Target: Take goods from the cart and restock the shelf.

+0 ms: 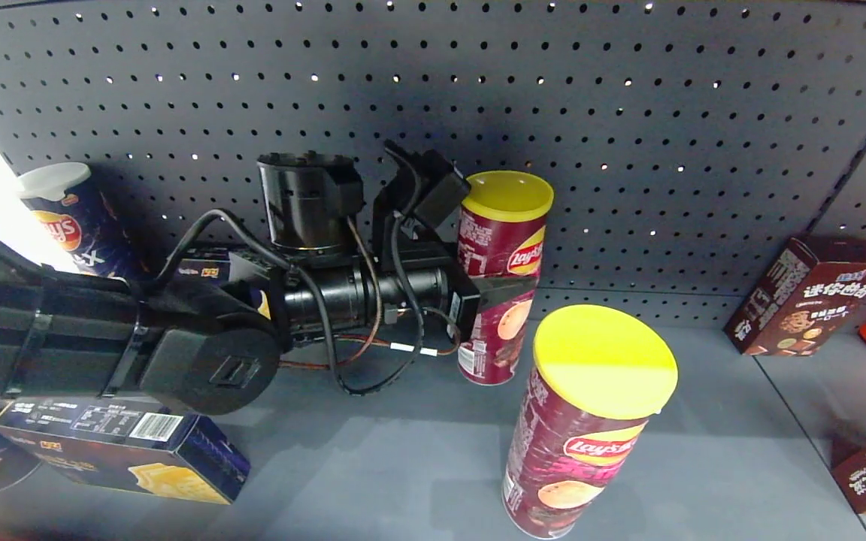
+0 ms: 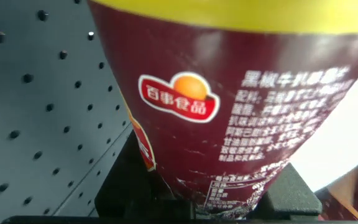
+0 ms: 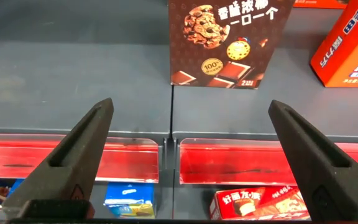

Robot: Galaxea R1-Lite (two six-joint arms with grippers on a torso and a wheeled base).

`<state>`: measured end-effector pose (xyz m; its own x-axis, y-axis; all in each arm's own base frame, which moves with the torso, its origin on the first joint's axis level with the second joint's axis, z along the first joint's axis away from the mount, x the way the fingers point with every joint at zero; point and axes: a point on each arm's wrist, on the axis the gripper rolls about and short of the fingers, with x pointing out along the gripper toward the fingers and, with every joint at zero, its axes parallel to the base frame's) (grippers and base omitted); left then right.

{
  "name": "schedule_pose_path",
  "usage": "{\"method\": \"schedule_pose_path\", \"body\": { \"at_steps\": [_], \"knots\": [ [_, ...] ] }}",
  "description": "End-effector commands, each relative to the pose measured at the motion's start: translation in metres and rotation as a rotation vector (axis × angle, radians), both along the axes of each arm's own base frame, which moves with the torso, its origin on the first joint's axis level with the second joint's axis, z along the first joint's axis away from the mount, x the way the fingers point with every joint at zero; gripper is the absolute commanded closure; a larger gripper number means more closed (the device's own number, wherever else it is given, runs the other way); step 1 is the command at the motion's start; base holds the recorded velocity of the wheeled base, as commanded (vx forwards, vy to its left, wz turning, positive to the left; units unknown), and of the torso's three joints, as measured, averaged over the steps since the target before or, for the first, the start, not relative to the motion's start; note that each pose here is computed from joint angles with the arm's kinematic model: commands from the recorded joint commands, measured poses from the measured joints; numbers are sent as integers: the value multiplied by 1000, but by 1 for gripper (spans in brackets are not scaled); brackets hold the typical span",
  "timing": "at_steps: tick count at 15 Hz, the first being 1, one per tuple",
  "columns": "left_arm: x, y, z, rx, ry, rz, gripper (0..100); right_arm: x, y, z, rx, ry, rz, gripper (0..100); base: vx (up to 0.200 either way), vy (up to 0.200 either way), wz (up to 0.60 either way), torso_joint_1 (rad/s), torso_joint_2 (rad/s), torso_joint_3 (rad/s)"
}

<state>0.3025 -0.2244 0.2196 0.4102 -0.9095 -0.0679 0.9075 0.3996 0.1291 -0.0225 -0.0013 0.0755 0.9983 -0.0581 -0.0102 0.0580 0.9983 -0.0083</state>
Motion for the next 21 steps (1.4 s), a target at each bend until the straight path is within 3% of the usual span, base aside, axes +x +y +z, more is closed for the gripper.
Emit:
{"method": "schedule_pose_path", "body": {
  "at_steps": [1, 9, 17, 18, 21],
  "knots": [
    [9, -8, -7, 0, 1, -3, 100, 0, 0, 0, 0, 2, 0, 0, 0, 0, 0, 0, 0, 0],
    [24, -24, -21, 4, 2, -17, 100, 0, 0, 0, 0, 2, 0, 0, 0, 0, 0, 0, 0, 0],
    [26, -25, -31, 12, 4, -15, 100, 0, 0, 0, 0, 2, 0, 0, 0, 0, 0, 0, 0, 0],
    [26, -25, -30, 6, -7, -15, 0, 0, 0, 0, 0, 2, 0, 0, 0, 0, 0, 0, 0, 0],
    [19, -20, -30, 9, -8, -10, 0, 0, 0, 0, -2, 2, 0, 0, 0, 0, 0, 0, 0, 0]
  ]
}}
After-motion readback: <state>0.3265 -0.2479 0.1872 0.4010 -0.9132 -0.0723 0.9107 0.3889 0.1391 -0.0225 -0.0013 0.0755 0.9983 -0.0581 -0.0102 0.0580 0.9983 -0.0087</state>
